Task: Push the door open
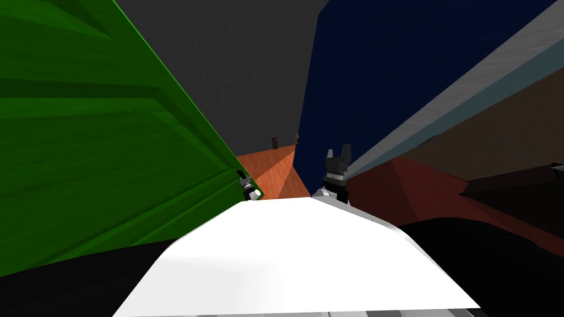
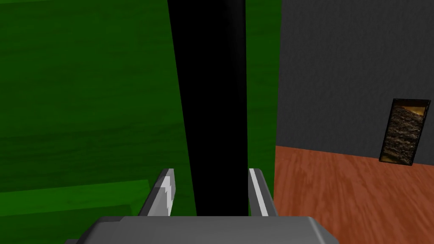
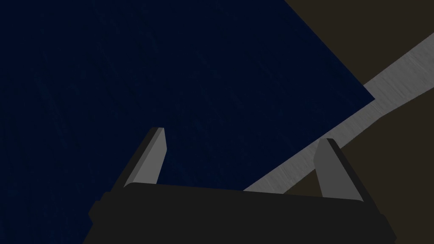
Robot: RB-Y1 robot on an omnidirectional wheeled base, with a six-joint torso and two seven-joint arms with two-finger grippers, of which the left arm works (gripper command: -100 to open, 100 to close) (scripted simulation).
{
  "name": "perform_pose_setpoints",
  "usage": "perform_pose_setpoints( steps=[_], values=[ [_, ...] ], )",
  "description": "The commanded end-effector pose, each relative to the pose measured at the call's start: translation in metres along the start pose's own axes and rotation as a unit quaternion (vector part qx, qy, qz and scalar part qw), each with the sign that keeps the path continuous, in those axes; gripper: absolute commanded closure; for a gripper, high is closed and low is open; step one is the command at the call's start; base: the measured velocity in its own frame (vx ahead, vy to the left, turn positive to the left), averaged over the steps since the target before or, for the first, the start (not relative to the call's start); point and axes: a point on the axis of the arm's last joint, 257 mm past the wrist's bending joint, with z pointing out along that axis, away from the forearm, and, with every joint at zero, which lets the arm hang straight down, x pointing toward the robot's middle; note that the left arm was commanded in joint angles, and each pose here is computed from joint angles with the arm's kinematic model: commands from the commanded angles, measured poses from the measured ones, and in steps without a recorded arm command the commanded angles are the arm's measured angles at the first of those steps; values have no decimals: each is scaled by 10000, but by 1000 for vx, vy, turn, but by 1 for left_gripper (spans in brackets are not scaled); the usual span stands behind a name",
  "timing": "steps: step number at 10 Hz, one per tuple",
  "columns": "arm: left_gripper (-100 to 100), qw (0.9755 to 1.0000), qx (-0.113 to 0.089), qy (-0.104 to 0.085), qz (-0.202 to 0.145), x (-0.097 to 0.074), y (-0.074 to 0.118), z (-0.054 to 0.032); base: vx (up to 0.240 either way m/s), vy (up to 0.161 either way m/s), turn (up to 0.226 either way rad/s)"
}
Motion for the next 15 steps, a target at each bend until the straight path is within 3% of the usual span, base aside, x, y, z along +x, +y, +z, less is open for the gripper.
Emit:
perform_pose_setpoints(
  steps=[1, 5, 8, 11, 12, 13, 14, 15],
  values=[
    [100, 9999, 114, 114, 23, 50, -133, 52, 16, 6, -7],
    [100, 9993, 357, 28, -59, -7, -235, 5, 85, 9, -7],
    [100, 9993, 357, 28, -59, -7, -235, 5, 35, 6, 3],
    [100, 9980, 601, -109, -177, -99, -293, -93, 114, 8, 3],
    [100, 9984, 507, -164, -165, -136, -233, -111, 68, -1, 13],
    [100, 9973, 700, -139, -142, -131, -438, -89, 120, 36, -72],
    [100, 9973, 700, -139, -142, -131, -438, -89, 132, 33, -43],
    [100, 9959, 891, -121, -118, -129, -642, -77, 149, 18, -66]
  ],
)
